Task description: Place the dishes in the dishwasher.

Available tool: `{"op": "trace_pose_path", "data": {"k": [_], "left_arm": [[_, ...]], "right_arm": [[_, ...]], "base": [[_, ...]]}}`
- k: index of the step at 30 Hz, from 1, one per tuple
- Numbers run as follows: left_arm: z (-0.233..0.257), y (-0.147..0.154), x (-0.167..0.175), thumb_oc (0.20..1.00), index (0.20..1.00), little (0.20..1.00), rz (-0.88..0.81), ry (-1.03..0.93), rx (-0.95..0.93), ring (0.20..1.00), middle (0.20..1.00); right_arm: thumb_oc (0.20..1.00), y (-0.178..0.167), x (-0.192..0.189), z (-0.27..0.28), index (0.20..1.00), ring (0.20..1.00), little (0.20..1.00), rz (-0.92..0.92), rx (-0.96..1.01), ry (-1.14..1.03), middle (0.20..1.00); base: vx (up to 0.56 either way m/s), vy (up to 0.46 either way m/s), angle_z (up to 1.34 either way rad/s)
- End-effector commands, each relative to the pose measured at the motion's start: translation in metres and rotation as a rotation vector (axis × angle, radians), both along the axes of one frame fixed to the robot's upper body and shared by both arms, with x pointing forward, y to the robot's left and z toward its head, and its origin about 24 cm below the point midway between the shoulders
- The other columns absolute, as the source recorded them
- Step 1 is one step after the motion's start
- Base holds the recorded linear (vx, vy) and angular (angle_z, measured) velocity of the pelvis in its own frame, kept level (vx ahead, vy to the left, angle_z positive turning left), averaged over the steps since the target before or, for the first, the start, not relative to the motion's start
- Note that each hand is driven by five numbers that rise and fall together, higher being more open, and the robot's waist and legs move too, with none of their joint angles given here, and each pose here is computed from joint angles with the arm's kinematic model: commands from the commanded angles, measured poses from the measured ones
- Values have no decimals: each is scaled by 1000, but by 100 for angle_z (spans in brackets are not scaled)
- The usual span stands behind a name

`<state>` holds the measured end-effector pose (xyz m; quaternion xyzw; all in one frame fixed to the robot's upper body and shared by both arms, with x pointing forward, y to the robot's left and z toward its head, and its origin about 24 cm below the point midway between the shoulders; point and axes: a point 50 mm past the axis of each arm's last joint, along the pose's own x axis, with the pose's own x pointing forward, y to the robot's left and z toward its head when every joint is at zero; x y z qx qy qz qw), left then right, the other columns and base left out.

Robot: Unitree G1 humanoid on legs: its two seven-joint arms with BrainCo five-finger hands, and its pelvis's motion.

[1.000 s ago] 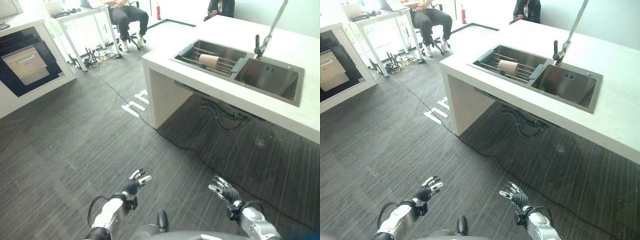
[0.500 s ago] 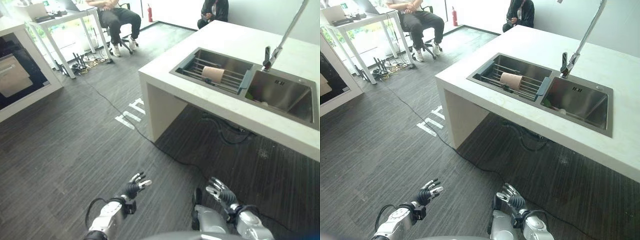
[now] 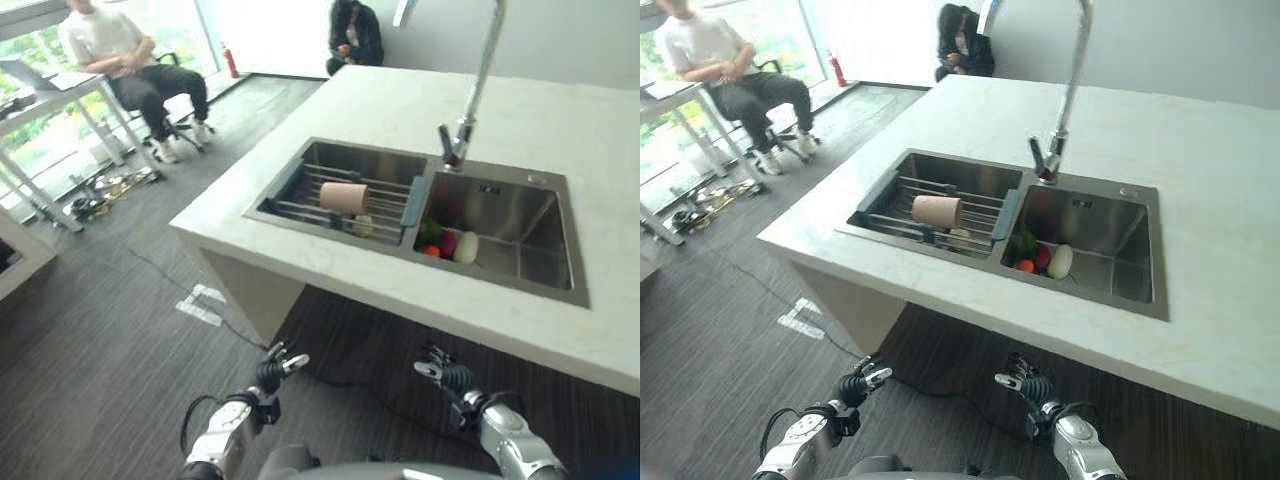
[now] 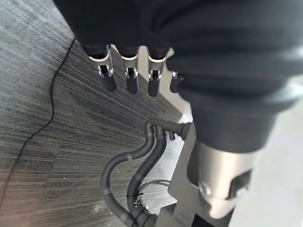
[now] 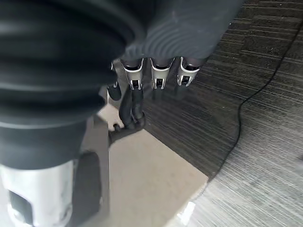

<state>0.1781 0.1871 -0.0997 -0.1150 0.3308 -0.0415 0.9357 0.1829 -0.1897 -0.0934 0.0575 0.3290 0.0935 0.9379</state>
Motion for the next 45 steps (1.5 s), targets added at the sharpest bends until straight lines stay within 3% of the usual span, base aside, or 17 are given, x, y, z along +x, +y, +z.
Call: {"op": "trace_pose_path", "data": {"k": [1,9,17,20,34,42,45], "left_arm": [[19,3,13,1000,1000,1000,0,-130,12,1000,1000],[5,15,8,1000,1000,1000,-51,-80,121,1000,1000],[0,28,8,1000,1000,1000,3,-48,176,1000,1000],[-2,47,-1,1000,1000,1000,94,-26,195,1000,1000],[-45,33,-57,1000,1000,1000,123,250,143,1000,1000],[-64,54,-115,1000,1000,1000,454,512,85,1000,1000],[-59,83,-131,1000,1000,1000,778,532,54,1000,1000]], "right_arm": [[1000,3,9,7,1000,1000,1000,1,7,-50,1000],[1000,-7,-13,-11,1000,1000,1000,-109,25,8,1000],[1000,-4,-16,-21,1000,1000,1000,-141,20,39,1000],[1000,-3,-7,-21,1000,1000,1000,-97,12,44,1000],[1000,-21,-31,-38,1000,1000,1000,-163,-45,159,1000],[1000,-49,-77,-58,1000,1000,1000,-398,-48,341,1000],[1000,-63,-88,-58,1000,1000,1000,-449,-63,364,1000]], "base": [[429,335,-89],[193,189,-54],[22,129,-43],[-56,-55,-83],[11,-58,-7],[2,1,6],[14,16,16]]}}
